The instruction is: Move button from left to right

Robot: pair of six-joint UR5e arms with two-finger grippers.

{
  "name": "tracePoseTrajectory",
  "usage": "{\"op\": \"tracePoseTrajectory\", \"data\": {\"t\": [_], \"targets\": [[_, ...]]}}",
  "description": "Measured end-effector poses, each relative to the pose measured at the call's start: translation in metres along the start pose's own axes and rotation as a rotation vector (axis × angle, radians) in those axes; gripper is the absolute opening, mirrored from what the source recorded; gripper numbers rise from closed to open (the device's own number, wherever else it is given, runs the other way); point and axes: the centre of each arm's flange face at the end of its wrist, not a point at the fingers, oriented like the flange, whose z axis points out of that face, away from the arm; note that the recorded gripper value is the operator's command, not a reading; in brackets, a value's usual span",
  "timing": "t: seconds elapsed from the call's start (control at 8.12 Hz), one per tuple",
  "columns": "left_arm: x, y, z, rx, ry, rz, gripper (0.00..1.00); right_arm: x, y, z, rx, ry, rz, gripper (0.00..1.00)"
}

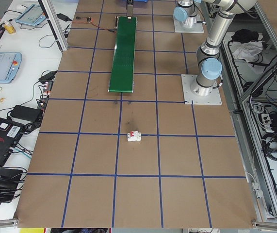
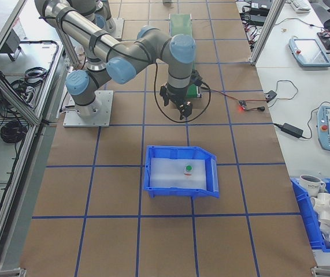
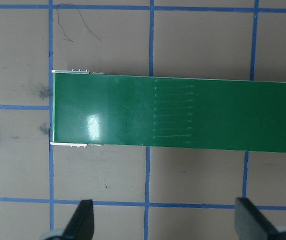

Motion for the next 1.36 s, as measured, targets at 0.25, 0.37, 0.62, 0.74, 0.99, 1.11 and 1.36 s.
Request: {"op": "tracePoseTrajectory", "data": {"t": [0.25, 0.37, 0.62, 0.74, 0.99, 1.11, 1.36], "targets": [[0.0, -0.002, 0.002, 0.0, -0.001, 0.0, 1.0, -0.062, -0.065, -0.041, 0.032, 0.055, 0.17, 1.0], [0.0, 0.0, 0.0, 0.0, -0.002, 0.0, 1.0, -0.099, -0.098, -0.058, 0.048, 0.084, 0.223, 1.0], [0.0, 0.0, 0.0, 0.001, -0.001, 0.001, 1.0, -0.173, -0.16, -0.08, 0.079, 0.102, 0.328, 1.0], [0.0, 0.001, -0.001, 0.001, -0.002, 0.001, 1.0, -0.215, -0.192, -0.085, 0.089, 0.107, 0.372, 1.0], [0.0, 0.001, 0.001, -0.003, -0.002, 0.0, 1.0, -0.293, -0.24, -0.082, 0.105, 0.089, 0.48, 1.0], [0.0, 0.001, 0.002, -0.004, -0.002, 0.0, 1.0, -0.315, -0.253, -0.077, 0.102, 0.079, 0.521, 1.0], [0.0, 0.001, 0.003, -0.005, -0.003, 0.0, 1.0, -0.33, -0.261, -0.073, 0.094, 0.082, 0.551, 1.0]]}}
